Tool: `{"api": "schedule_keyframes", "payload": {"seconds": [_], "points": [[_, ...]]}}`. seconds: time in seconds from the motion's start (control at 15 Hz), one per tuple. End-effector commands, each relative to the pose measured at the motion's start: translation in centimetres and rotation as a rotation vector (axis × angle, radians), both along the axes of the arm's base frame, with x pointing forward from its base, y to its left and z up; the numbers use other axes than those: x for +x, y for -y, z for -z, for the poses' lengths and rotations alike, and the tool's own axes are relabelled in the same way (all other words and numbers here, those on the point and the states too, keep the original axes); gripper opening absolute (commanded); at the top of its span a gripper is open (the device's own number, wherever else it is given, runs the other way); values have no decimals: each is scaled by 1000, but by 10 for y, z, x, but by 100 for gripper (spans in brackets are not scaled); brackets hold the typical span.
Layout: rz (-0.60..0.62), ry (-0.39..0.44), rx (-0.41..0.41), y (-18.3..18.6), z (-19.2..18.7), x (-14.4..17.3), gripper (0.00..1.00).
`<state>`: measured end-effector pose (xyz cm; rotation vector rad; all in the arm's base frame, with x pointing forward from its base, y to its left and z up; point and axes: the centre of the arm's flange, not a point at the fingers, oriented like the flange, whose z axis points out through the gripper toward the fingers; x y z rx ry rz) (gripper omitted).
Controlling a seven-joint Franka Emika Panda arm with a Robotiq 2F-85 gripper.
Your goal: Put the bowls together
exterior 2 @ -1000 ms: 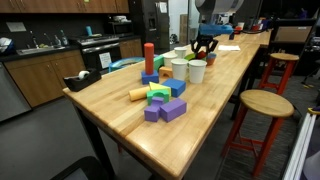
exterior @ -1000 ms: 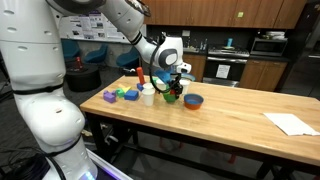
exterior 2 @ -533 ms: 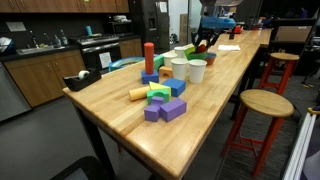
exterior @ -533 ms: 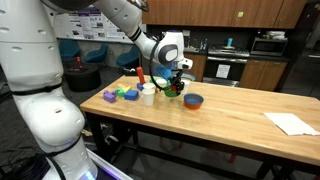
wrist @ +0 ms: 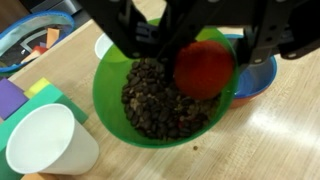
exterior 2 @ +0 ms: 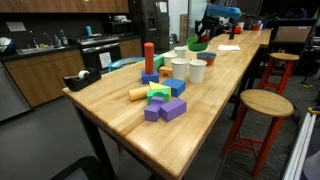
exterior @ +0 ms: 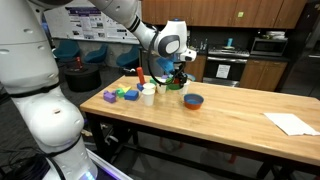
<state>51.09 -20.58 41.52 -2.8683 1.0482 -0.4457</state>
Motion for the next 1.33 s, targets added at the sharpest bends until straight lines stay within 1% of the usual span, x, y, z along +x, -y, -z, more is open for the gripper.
{"api": "schedule_keyframes", "payload": {"seconds": [0.0,0.47,1.07,1.27], "points": [[23,4,48,23,-14,-4,27],[80,0,105,66,-17,-2,27],[117,-48,121,92,3,19,27],[129,-57,127,103,8,18,27]]}}
